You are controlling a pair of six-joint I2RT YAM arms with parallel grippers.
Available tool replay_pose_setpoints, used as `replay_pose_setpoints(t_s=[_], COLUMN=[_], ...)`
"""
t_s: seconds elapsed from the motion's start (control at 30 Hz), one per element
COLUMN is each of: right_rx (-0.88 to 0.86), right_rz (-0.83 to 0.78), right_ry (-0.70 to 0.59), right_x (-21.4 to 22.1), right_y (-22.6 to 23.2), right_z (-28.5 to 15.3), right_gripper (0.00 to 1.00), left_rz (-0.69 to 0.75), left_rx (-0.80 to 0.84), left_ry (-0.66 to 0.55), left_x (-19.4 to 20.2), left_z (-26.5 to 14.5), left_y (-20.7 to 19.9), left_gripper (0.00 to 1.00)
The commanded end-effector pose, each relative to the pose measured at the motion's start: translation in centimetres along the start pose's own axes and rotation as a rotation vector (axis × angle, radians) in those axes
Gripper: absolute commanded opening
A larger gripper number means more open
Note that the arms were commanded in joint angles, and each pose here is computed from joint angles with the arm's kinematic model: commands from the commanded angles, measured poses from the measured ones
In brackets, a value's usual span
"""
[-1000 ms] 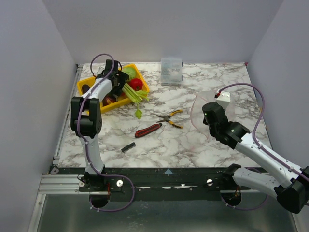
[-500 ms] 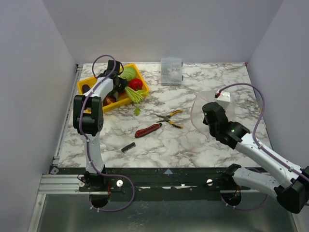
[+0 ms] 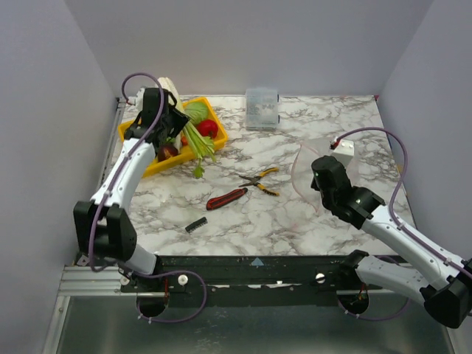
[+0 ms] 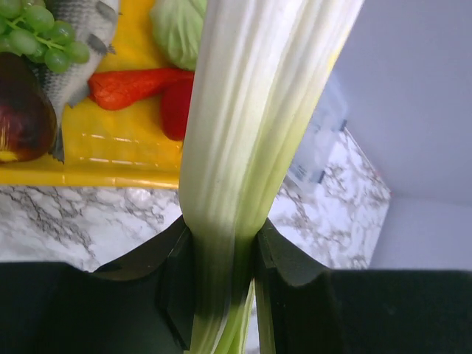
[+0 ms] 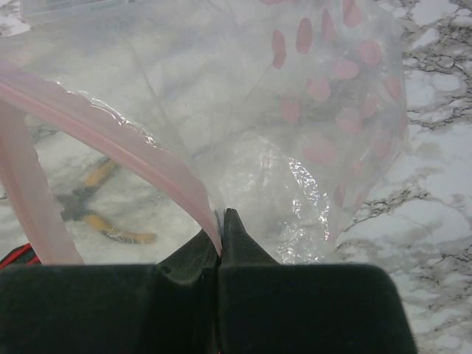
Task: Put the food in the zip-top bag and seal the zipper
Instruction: Place the fake vegetable in the zipper food storage bag.
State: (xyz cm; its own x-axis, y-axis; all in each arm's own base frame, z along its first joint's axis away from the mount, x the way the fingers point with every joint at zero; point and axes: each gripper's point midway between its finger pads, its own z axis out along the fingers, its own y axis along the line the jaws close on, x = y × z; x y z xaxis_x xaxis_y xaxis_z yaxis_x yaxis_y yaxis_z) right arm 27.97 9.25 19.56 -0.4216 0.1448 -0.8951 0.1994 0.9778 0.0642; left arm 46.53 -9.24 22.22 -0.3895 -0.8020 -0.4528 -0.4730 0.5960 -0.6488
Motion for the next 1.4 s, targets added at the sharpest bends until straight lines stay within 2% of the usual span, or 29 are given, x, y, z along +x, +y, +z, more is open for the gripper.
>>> replay_pose_setpoints(t_s=[0.0,0.17,0.3,0.43,0.6,0.67,0.77,1.1,1.37], right_rx=[-0.044,-0.091,-0.135,-0.179,-0.144,-0.129,-0.159,-0.152,-0.241], right_rz=[0.024,0.042,0.103,0.163,0.288,0.358,0.426,0.511,0.635], right_ry=[-0.016,0.009,0.046,0.077,0.117,0.137,0.157,0.18,0.216], right_x=[-0.4,0.3,0.4,0.0,-0.3,-0.5,-0.7,-0.6,-1.6], right_y=[0.4,1.3,2.7,4.1,4.5,4.7,5.7,6.4,8.3], right_z=[-0.4,-0.4,-0.6,-0.9,-1.2,-1.4,-1.7,-1.5,-2.6], right_gripper=[0.01,0.01,0.01,0.01,0.01,0.01,0.01,0.01,0.01], left_rz=[0.086,0.102,0.039,-0.044,-0.168,-0.217,-0.221,-0.251,-0.231], left_rx=[0.239,0.579,0.969,1.259,1.491,1.542,1.54,1.6,1.601], left_ry=[-0.066,-0.149,-0.229,-0.254,-0.318,-0.371,-0.373,-0.372,-0.336], left_x=[0.6,2.9,5.2,7.2,8.5,8.7,9.8,10.1,12.0], left_z=[-6.1,-12.4,-18.8,-23.7,-27.9,-28.8,-29.2,-31.8,-30.8], left_y=[-2.3,-5.3,-9.2,-11.8,-13.5,-13.5,-14.3,-16.3,-17.7], left_gripper=[0.0,0.0,0.0,0.0,0.0,0.0,0.0,0.0,0.0])
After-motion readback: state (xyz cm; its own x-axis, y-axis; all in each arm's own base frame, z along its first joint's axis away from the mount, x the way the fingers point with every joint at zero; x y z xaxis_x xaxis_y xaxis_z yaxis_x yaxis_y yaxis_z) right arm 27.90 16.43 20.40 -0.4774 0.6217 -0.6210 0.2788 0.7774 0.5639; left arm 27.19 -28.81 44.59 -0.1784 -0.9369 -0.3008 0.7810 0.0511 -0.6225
